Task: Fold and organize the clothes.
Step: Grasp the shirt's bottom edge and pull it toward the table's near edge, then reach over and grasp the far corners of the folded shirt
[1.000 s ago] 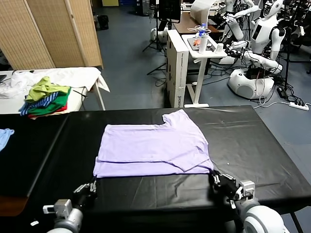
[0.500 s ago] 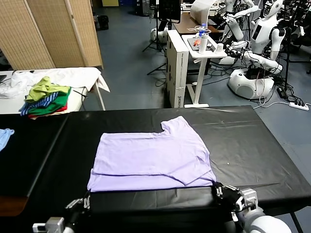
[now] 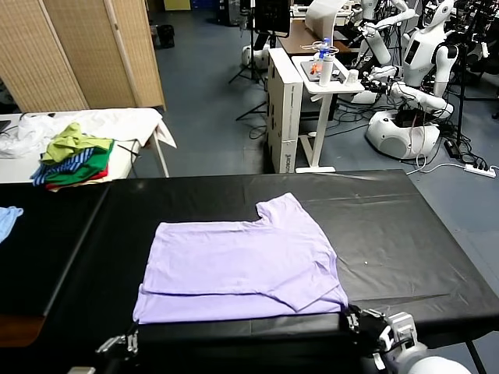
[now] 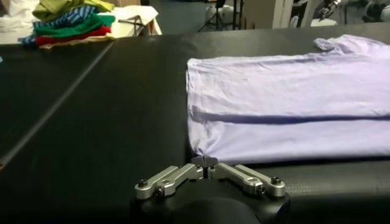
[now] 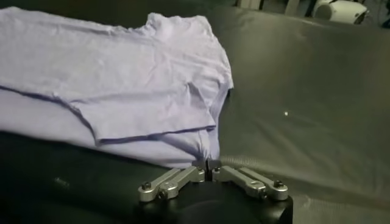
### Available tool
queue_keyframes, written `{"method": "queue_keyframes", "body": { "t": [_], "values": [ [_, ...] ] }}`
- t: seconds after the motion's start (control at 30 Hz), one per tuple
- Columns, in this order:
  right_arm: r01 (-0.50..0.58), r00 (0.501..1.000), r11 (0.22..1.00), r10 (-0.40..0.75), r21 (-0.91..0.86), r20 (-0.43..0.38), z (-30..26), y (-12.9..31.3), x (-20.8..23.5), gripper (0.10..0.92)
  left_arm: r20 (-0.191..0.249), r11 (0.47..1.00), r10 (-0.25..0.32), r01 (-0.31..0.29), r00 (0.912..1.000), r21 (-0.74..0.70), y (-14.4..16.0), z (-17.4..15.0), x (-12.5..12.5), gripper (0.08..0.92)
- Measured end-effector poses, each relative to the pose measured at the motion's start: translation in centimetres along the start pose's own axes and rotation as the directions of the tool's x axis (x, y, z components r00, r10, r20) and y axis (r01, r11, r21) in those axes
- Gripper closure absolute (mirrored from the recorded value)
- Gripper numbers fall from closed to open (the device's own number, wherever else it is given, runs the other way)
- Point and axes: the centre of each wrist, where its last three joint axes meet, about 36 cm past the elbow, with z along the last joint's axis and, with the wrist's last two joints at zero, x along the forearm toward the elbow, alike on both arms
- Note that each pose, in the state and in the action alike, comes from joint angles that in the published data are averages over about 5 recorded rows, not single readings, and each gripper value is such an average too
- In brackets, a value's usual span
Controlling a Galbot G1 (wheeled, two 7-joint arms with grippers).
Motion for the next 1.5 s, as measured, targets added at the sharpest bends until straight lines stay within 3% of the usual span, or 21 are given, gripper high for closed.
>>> {"method": "queue_keyframes", "body": {
  "t": [0.07, 0.13, 0.23, 0.37, 0.53, 0.67, 0.8, 0.97, 1.17, 1.5],
  "values": [
    [0.011, 1.0, 1.0, -0.011, -0.006, 0.013, -0.5, 0.0, 0.6, 0.172, -0.01, 1.0, -0.007, 0.007, 0.9999, 0.005, -0.1, -0.2, 0.3, 0.296],
    [0.024, 0.999, 1.0, -0.024, -0.014, 0.031, -1.1, -0.1, 1.0, 0.134, -0.013, 1.0, -0.007, 0.007, 0.9999, 0.009, 0.0, -0.6, 0.7, 0.187],
    [0.039, 0.997, 0.999, -0.038, -0.02, 0.064, -2.1, -0.6, 1.0, 0.118, 0.001, 1.0, 0.014, -0.014, 0.9999, 0.02, 0.0, -1.7, 1.0, 0.108],
    [0.044, 0.992, 0.999, -0.042, -0.019, 0.12, -4.1, -1.7, -0.4, 0.115, 0.016, 0.997, 0.036, -0.037, 0.9992, 0.061, 0.4, -3.5, 0.5, 0.094],
    [0.013, 0.983, 1.0, -0.009, -0.025, 0.185, -7.3, -4.0, -4.2, 0.115, 0.031, 0.99, 0.057, -0.06, 0.9979, 0.126, 1.0, -6.9, -2.0, 0.093],
    [-0.012, 0.978, 0.999, 0.019, -0.035, 0.209, -10.2, -5.4, -7.8, 0.115, 0.082, 0.982, 0.115, -0.126, 0.99, 0.144, 1.7, -9.6, -5.0, 0.092],
    [-0.023, 0.976, 0.999, 0.03, -0.037, 0.216, -13.1, -6.2, -11.2, 0.115, 0.099, 0.974, 0.164, -0.177, 0.9815, 0.143, 2.5, -11.8, -8.2, 0.093],
    [-0.03, 0.98, 0.998, 0.039, -0.047, 0.196, -15.8, -6.6, -15.6, 0.115, 0.091, 0.966, 0.2, -0.212, 0.9756, 0.145, 3.8, -14.7, -12.2, 0.093],
    [-0.02, 0.986, 0.998, 0.031, -0.065, 0.164, -17.9, -6.4, -19.8, 0.115, 0.067, 0.968, 0.194, -0.202, 0.9788, 0.152, 5.4, -17.6, -17.0, 0.092],
    [0.006, 0.993, 0.998, 0.001, -0.064, 0.116, -19.0, -5.4, -24.2, 0.115, 0.018, 0.963, 0.216, -0.216, 0.9762, 0.16, 6.0, -19.2, -22.6, 0.092]
  ]
}}
